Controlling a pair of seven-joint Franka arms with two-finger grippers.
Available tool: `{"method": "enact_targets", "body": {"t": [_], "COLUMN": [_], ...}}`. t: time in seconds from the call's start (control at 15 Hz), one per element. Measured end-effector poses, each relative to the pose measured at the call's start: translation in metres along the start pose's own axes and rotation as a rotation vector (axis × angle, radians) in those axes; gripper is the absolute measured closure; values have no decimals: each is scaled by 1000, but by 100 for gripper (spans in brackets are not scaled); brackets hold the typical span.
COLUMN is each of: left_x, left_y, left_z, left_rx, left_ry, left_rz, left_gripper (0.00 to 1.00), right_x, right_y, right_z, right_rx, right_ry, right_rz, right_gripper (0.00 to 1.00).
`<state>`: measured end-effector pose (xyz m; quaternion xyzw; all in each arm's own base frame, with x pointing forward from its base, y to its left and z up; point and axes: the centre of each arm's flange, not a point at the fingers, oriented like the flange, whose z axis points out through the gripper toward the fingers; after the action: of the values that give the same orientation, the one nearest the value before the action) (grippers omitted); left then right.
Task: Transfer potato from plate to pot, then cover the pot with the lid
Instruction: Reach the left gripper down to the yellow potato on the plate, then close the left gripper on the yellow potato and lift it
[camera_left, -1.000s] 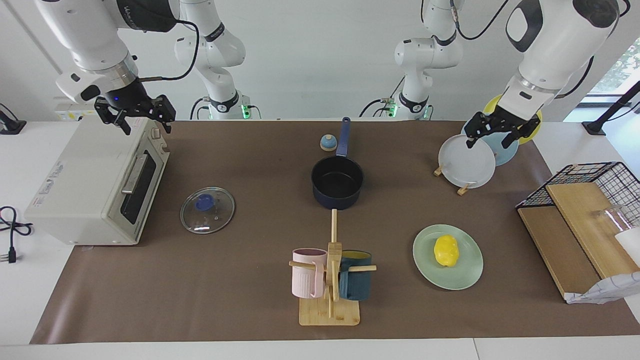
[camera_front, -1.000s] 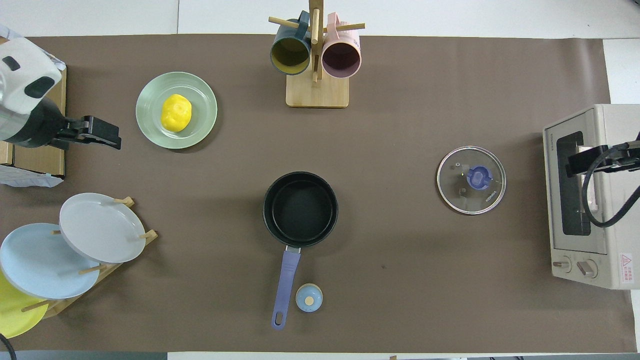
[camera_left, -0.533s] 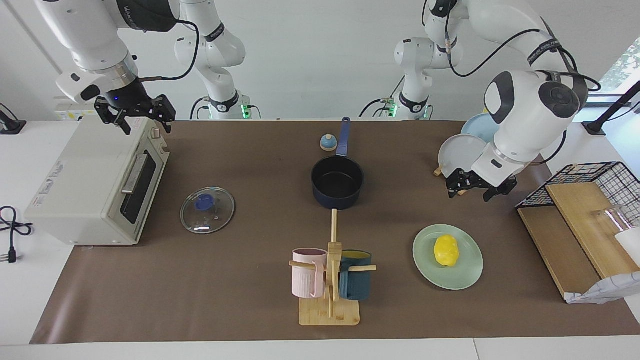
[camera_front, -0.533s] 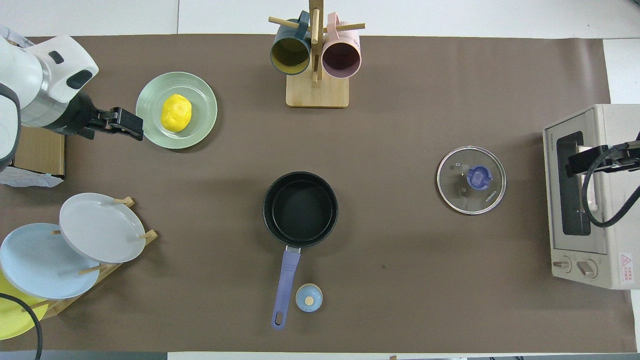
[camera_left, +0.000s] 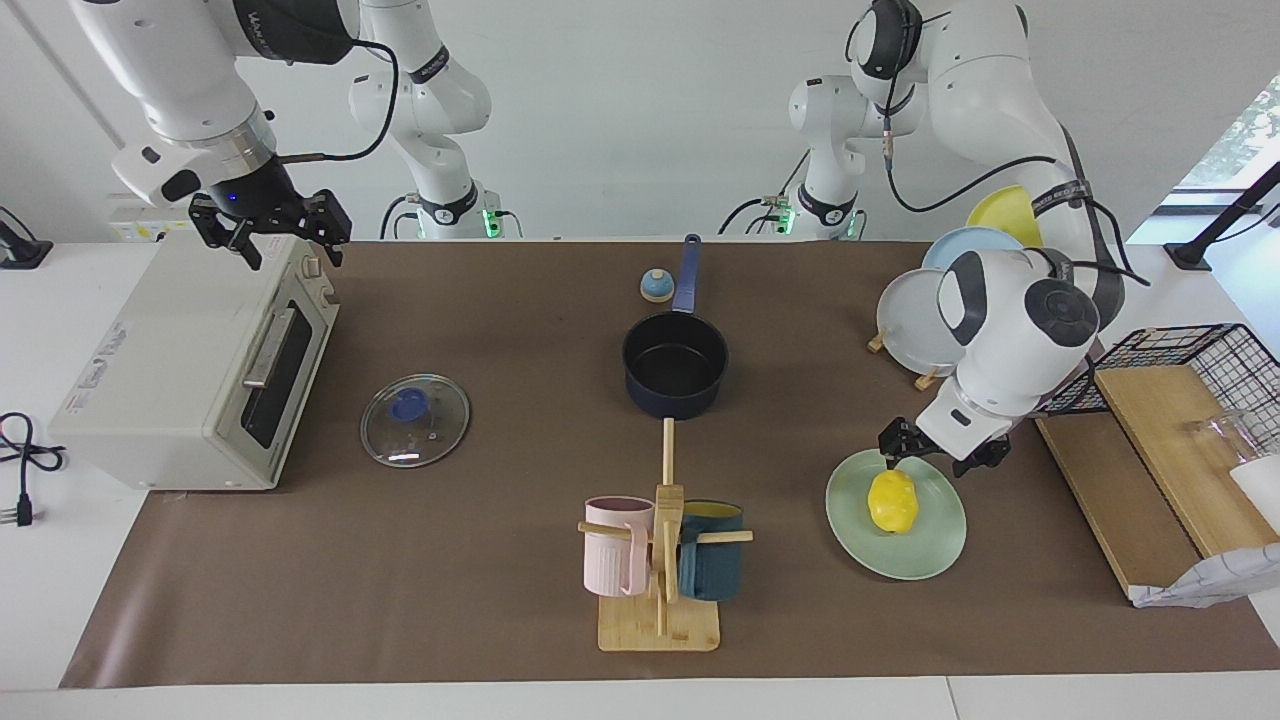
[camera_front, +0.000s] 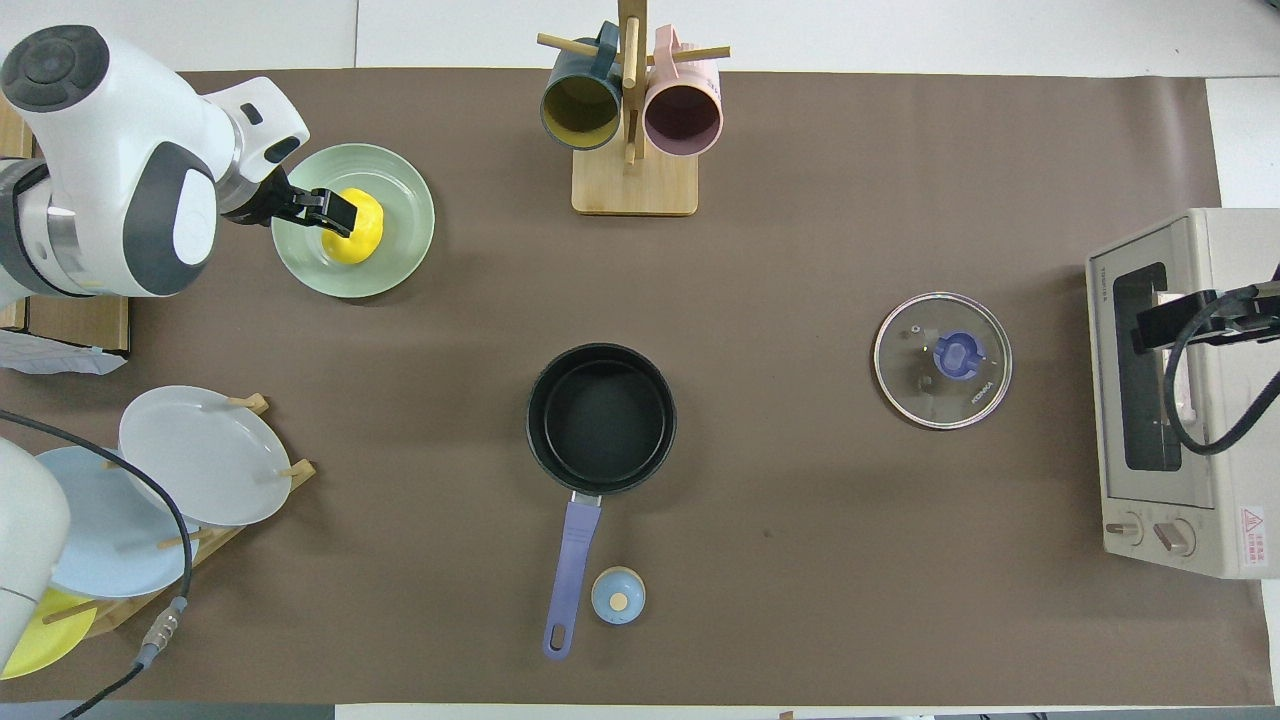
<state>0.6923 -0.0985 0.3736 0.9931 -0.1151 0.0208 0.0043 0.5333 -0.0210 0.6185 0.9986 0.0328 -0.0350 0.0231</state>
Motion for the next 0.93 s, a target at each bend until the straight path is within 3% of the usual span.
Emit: {"method": "enact_targets", "body": {"t": [0.47, 0.93], "left_x": [17, 13], "left_y": [10, 13], "left_z": [28, 49], "left_rx": [11, 11], "left_ry": [54, 61], "left_rz": [26, 31], "left_gripper": [0, 0], "right_x": [0, 0], "right_y": [0, 0], "right_z": [0, 0], "right_rx": [0, 0], "right_ry": [0, 0], "right_rz": [0, 0], "right_gripper": [0, 0]}}
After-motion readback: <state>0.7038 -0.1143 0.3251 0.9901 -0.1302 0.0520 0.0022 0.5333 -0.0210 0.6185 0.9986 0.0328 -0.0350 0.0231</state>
